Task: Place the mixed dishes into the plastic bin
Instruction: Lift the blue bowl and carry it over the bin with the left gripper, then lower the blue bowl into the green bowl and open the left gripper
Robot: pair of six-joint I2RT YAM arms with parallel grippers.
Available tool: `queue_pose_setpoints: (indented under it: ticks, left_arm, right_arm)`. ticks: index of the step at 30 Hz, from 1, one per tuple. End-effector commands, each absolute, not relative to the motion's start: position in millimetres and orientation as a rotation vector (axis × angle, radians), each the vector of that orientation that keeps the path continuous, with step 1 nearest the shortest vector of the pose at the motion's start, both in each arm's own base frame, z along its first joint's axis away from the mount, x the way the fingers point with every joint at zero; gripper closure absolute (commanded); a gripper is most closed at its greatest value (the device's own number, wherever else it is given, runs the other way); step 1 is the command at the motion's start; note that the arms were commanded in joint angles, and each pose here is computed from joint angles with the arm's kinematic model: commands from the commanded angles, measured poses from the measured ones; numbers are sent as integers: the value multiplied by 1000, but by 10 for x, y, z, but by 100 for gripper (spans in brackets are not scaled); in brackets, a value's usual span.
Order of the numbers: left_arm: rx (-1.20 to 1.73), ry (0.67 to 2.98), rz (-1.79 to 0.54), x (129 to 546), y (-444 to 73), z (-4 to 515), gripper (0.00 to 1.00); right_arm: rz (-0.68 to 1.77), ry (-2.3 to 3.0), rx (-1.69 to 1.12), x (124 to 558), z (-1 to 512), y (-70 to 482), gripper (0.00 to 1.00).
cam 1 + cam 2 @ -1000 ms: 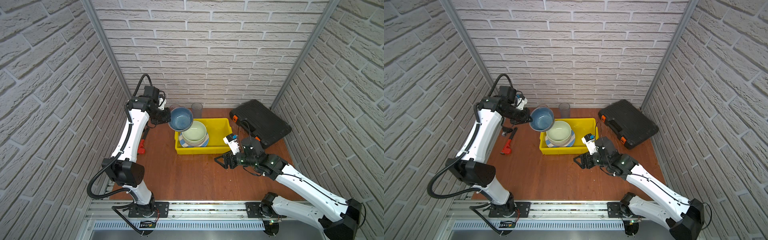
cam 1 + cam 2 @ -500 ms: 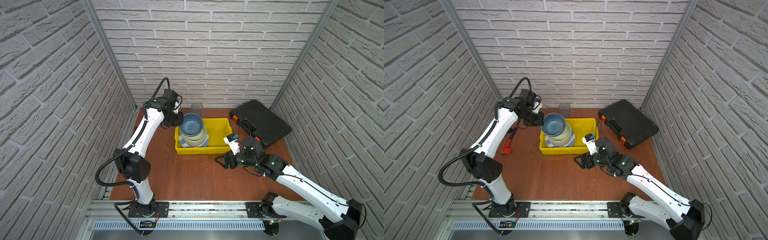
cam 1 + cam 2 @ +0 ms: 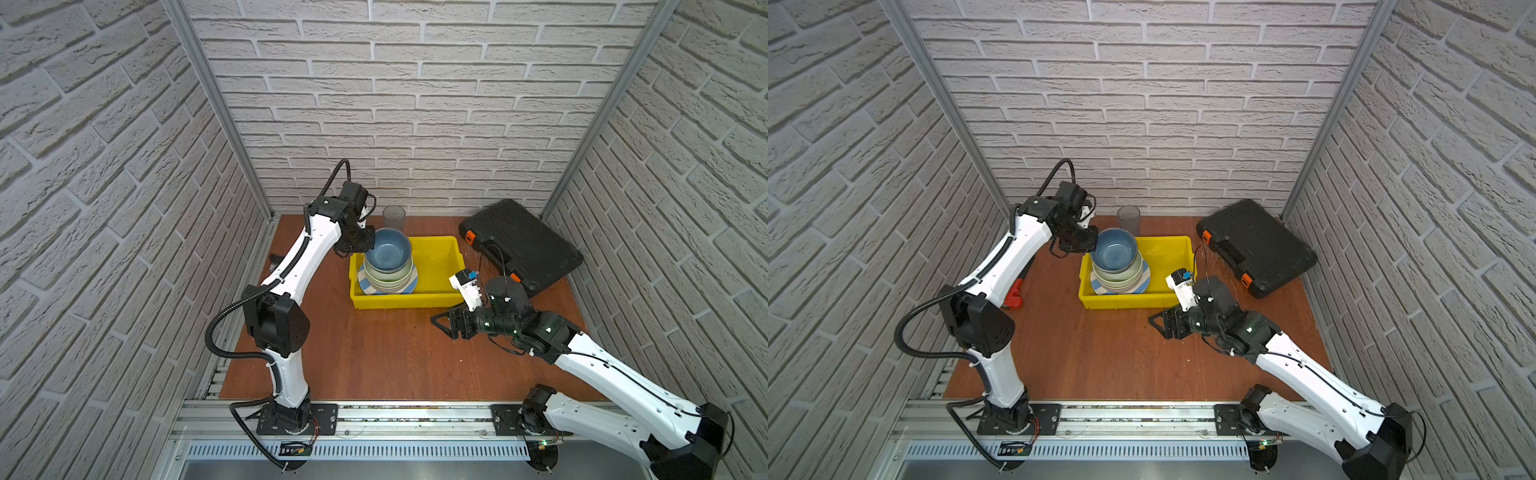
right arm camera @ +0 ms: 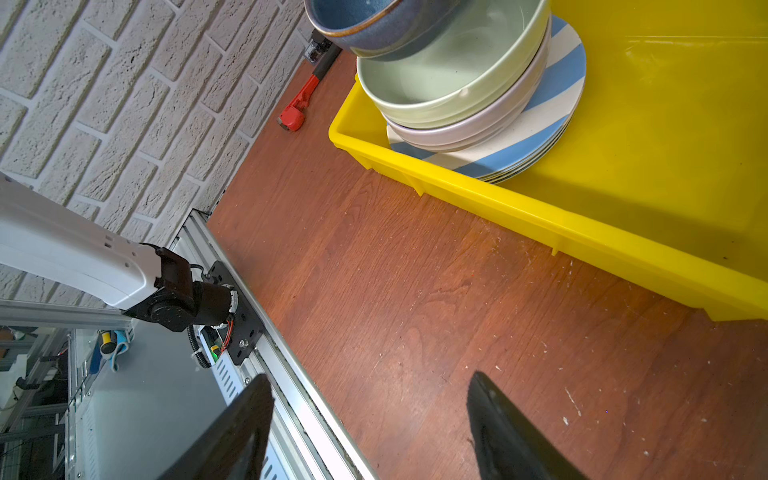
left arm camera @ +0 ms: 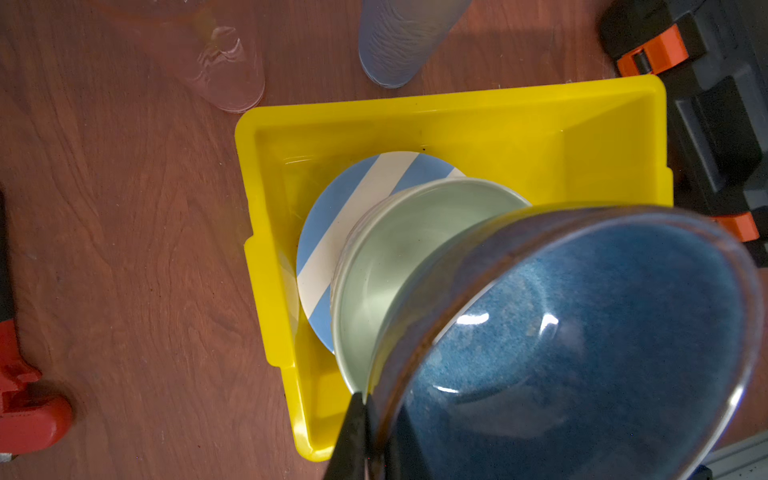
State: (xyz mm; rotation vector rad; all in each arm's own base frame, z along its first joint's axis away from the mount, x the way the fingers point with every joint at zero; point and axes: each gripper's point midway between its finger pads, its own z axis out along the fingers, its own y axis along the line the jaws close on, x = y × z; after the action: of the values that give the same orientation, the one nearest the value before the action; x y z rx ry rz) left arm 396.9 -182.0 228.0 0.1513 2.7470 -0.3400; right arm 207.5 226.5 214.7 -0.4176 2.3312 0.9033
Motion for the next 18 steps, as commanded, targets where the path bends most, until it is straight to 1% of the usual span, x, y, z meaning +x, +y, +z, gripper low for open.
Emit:
queue_pose_setpoints:
  ticks: [1, 18]
  left_arm:
    - [149, 2654, -388, 4143, -1941, 2410, 100]
    - [181, 2715, -338, 4184, -1969, 2082, 100]
  right_arm:
    - [900, 2303, -433, 2059, 2167, 2263, 25]
    - [890, 2307, -437, 2079, 2170, 2271, 25]
